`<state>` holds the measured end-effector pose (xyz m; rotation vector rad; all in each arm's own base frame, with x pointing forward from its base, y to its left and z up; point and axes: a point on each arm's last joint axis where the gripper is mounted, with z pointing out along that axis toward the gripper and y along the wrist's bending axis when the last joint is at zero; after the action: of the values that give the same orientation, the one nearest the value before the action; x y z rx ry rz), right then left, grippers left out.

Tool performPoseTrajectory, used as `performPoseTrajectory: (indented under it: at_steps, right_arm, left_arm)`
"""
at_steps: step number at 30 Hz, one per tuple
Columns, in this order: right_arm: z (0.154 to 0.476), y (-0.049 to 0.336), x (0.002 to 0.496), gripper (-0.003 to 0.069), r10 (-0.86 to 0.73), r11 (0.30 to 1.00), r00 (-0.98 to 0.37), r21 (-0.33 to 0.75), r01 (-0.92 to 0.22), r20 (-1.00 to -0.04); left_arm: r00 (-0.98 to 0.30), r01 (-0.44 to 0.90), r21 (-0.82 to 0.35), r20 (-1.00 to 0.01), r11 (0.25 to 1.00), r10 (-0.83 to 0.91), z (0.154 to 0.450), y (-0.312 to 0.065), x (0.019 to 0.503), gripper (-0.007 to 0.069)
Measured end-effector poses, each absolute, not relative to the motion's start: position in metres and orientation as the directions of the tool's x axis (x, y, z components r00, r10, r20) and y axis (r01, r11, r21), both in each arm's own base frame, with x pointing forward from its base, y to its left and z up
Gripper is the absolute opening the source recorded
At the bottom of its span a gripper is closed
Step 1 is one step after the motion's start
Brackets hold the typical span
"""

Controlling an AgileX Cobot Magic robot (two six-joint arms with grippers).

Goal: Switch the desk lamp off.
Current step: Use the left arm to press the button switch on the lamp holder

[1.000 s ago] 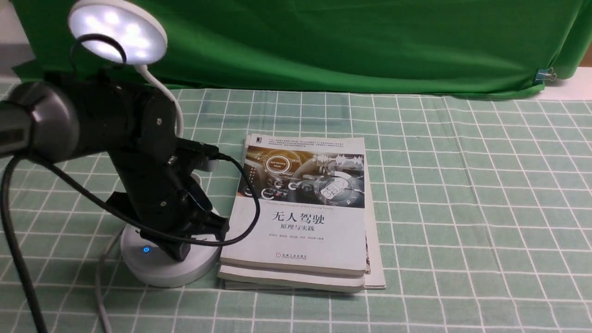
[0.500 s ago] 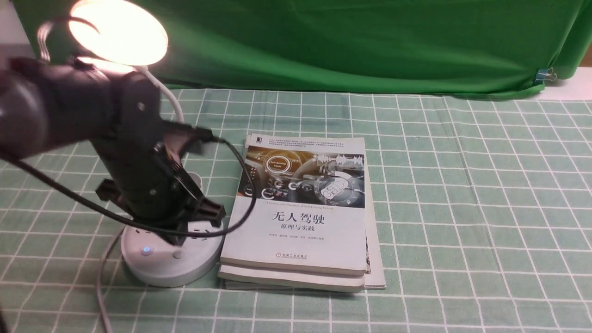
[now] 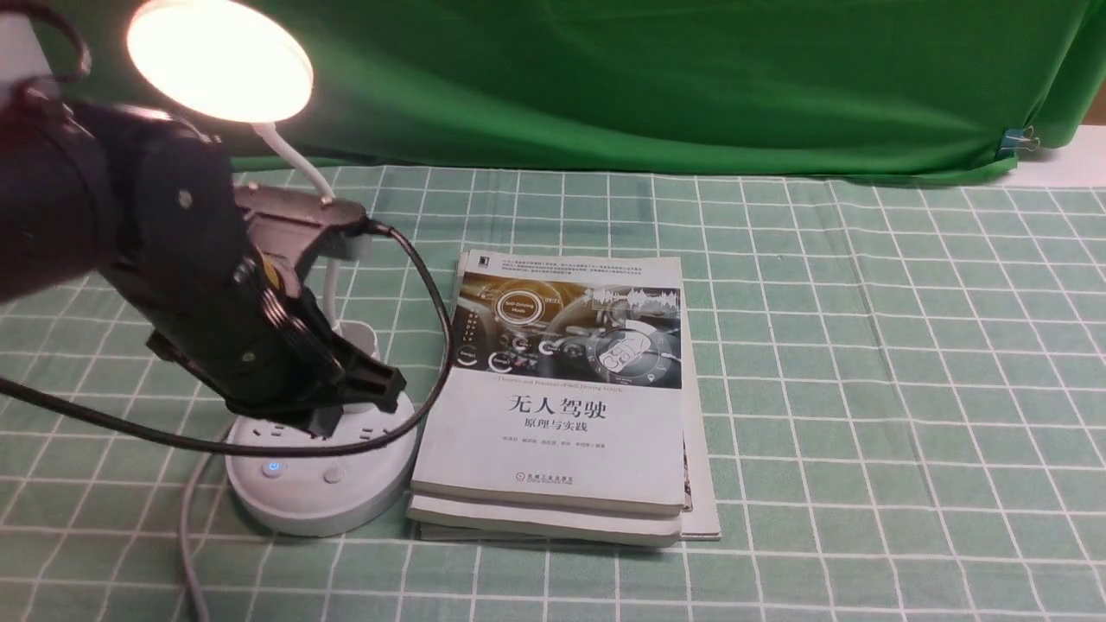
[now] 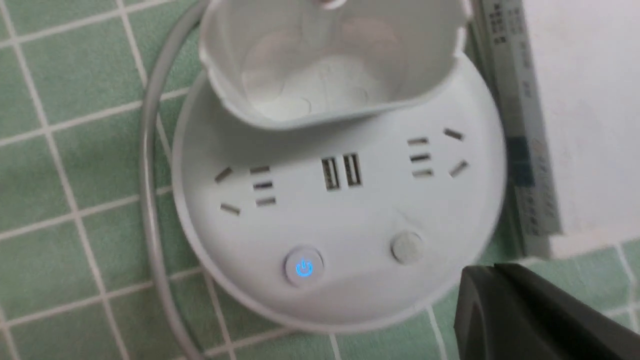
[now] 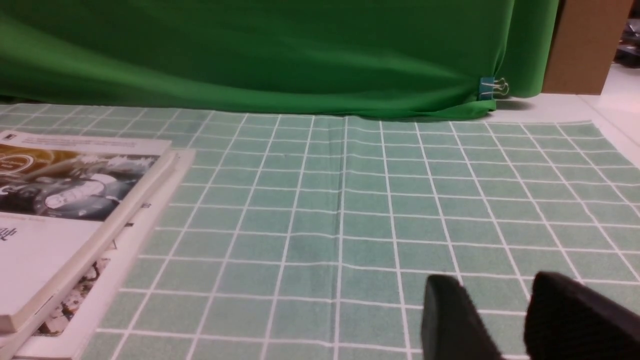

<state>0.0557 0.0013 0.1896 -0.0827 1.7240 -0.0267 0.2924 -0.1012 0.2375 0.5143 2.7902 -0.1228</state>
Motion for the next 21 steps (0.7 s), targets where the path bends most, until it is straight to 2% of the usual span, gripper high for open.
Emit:
performPoseTrajectory:
  at_steps: [6, 9, 16, 20, 21]
  right_arm:
    - [0.190, 0.001, 0.056, 0.0242, -0.071, 0.997, -0.152, -0.065, -0.040, -0.986]
    - [0.190, 0.001, 0.056, 0.0242, -0.071, 0.997, -0.152, -0.065, -0.040, -0.986]
    - [0.190, 0.001, 0.056, 0.0242, -0.071, 0.997, -0.152, -0.065, -0.040, -0.986]
    - [0.190, 0.001, 0.056, 0.0242, -0.071, 0.997, -0.152, -0.065, -0.040, -0.986]
    - [0.190, 0.001, 0.056, 0.0242, -0.071, 0.997, -0.152, -0.065, -0.040, -0.986]
  left_arm:
    - [-0.915, 0.361, -0.024, -0.201, 0.932, 0.349, 0.188, -0.106, 0.309, 0.0000]
    - [-0.911, 0.366, -0.013, -0.207, 0.930, 0.356, 0.183, -0.107, 0.315, 0.0000]
    - [-0.907, 0.369, -0.010, -0.222, 0.930, 0.357, 0.188, -0.107, 0.315, 0.0000]
    - [-0.907, 0.364, -0.017, -0.232, 0.931, 0.351, 0.198, -0.105, 0.307, 0.0000]
    - [-0.903, 0.362, -0.021, -0.254, 0.932, 0.345, 0.208, -0.104, 0.304, 0.0000]
